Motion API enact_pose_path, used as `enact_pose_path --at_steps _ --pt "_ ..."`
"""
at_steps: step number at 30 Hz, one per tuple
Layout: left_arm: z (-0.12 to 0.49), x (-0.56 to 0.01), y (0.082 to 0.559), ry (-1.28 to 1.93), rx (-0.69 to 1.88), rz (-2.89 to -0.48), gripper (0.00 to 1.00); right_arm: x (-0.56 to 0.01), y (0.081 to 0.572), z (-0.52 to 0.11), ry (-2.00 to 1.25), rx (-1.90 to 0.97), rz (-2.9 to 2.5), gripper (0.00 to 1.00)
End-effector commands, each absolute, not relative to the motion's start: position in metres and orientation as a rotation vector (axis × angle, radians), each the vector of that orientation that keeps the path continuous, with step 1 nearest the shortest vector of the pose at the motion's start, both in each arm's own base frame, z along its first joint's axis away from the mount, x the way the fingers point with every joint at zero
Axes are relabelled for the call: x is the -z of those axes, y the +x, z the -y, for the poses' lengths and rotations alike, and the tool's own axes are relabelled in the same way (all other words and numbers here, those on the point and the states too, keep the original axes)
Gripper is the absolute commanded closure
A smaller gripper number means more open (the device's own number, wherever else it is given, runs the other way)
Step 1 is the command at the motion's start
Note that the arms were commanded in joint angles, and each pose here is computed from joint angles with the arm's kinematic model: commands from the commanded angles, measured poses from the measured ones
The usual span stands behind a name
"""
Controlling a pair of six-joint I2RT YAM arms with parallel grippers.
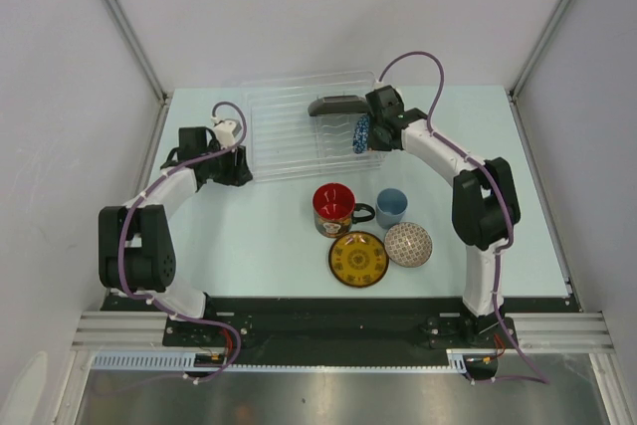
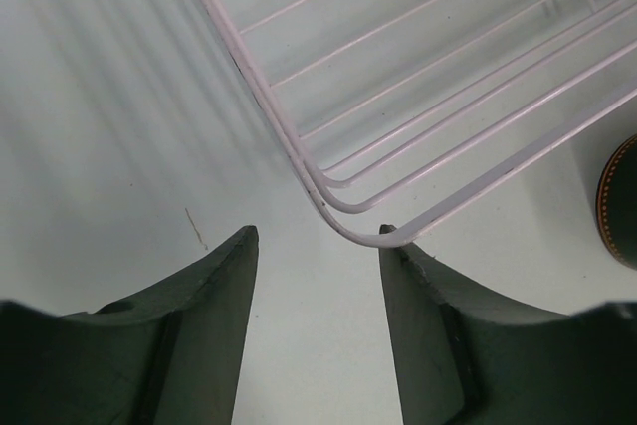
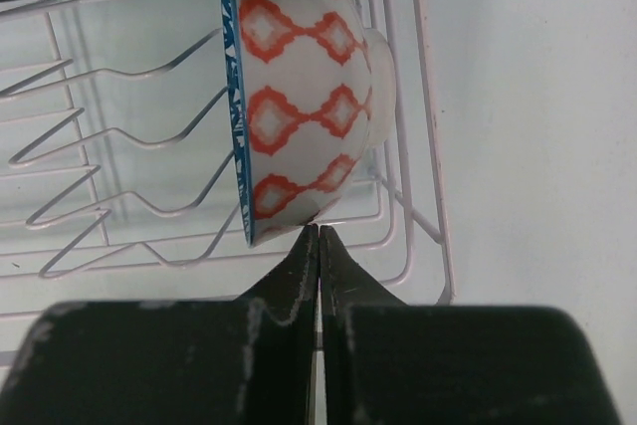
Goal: Load the mixed dishes into the dish rack
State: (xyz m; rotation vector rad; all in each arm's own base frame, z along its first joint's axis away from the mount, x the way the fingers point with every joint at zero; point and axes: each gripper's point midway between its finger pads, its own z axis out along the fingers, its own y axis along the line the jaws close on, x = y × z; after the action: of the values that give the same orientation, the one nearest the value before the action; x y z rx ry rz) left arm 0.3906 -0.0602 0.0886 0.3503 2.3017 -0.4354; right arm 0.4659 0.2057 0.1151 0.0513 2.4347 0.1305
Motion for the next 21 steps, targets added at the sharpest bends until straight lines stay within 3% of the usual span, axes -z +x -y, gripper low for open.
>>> enact_pose_path --at_steps 1,7,16,21 --pt "0.058 -0.095 0.386 0.479 0.393 -2.276 0.45 -0.117 0.485 -0.211 0.082 -0.181 -2.388 1.00" --pt "0.056 -0.079 0.367 0.614 0.381 -2.322 0.53 -0.120 0.495 -0.215 0.070 -0.194 -2.368 1.00" --pt "0.057 -0.073 0.355 0.694 0.405 -2.336 0.55 -0.128 0.514 -0.212 0.044 -0.121 -2.313 1.00" --pt "0.067 -0.114 0.359 0.637 0.470 -2.273 0.53 -0.132 0.515 -0.213 0.043 -0.115 -2.308 1.00"
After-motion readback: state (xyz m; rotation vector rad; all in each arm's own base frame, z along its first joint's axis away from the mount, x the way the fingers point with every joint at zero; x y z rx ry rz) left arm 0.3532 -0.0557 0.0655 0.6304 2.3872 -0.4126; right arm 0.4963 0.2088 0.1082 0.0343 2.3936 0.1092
